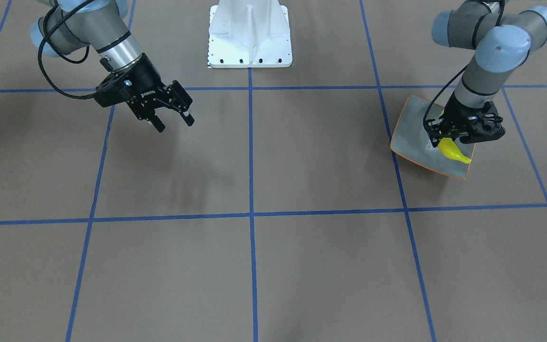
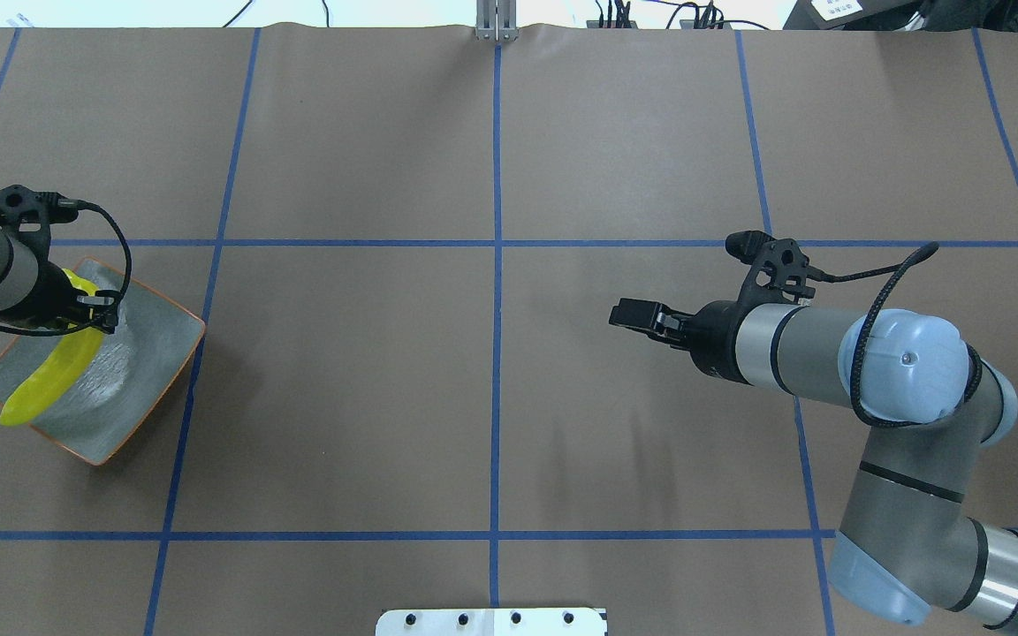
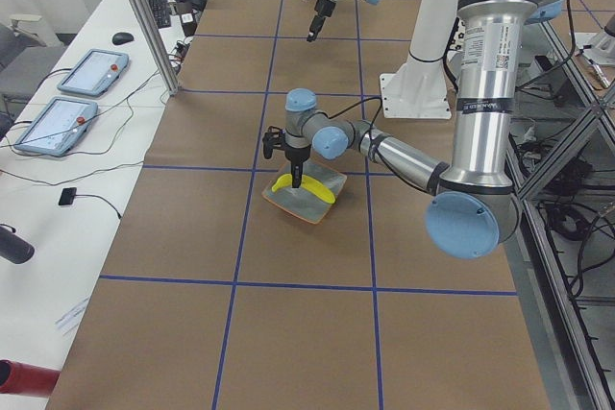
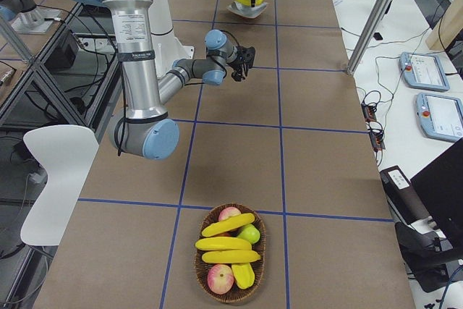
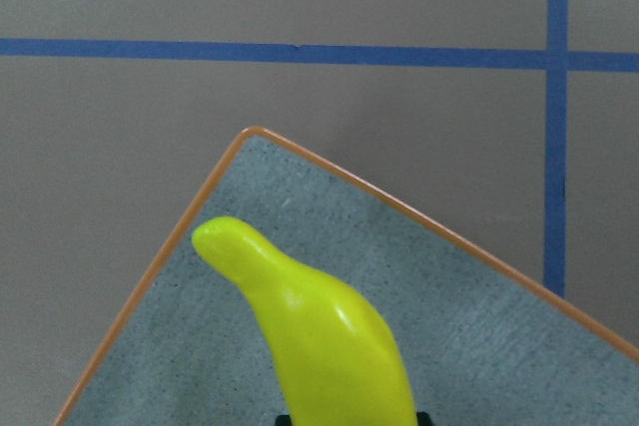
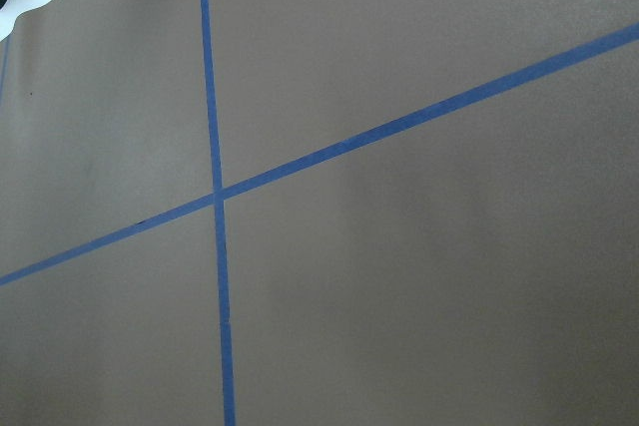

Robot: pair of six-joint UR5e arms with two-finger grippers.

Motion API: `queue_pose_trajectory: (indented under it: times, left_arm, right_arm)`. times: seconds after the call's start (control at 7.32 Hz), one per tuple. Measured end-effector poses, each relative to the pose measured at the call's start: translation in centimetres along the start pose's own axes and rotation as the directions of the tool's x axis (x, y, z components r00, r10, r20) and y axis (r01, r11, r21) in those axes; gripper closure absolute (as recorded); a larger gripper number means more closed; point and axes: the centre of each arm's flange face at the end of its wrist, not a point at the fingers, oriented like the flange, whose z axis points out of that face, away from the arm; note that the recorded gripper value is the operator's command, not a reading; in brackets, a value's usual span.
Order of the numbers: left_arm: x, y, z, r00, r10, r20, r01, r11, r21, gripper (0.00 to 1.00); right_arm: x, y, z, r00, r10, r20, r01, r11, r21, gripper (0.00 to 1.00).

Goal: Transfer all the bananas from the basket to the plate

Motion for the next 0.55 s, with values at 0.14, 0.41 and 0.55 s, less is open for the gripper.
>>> queue_pose_trajectory:
  times: [0.14,0.41,0.55]
  left_arm:
    - [0.0,-0.2,0.3,1.000,-0.001,0.004,0.001,1.000,-0.002,1.00]
    - [-0.3,-0.3,1.0,1.000,-0.006,0.015,0.006,1.000,-0.008,1.00]
    - [-0.6,-0.4,1.4,1.000,-0.009,0.023,0.009,1.000,-0.012,0.81]
  right_arm:
    - [0.0,0.0,0.1,1.000,0.001,-0.001,-0.001,1.000,0.000,0.00]
    - [0.1,0.0,0.2,1.000,0.002,-0.002,-0.002,1.000,0.000,0.00]
    - [0.1,0.0,0.2,1.000,0.003,-0.001,-0.003,1.000,0.000,0.00]
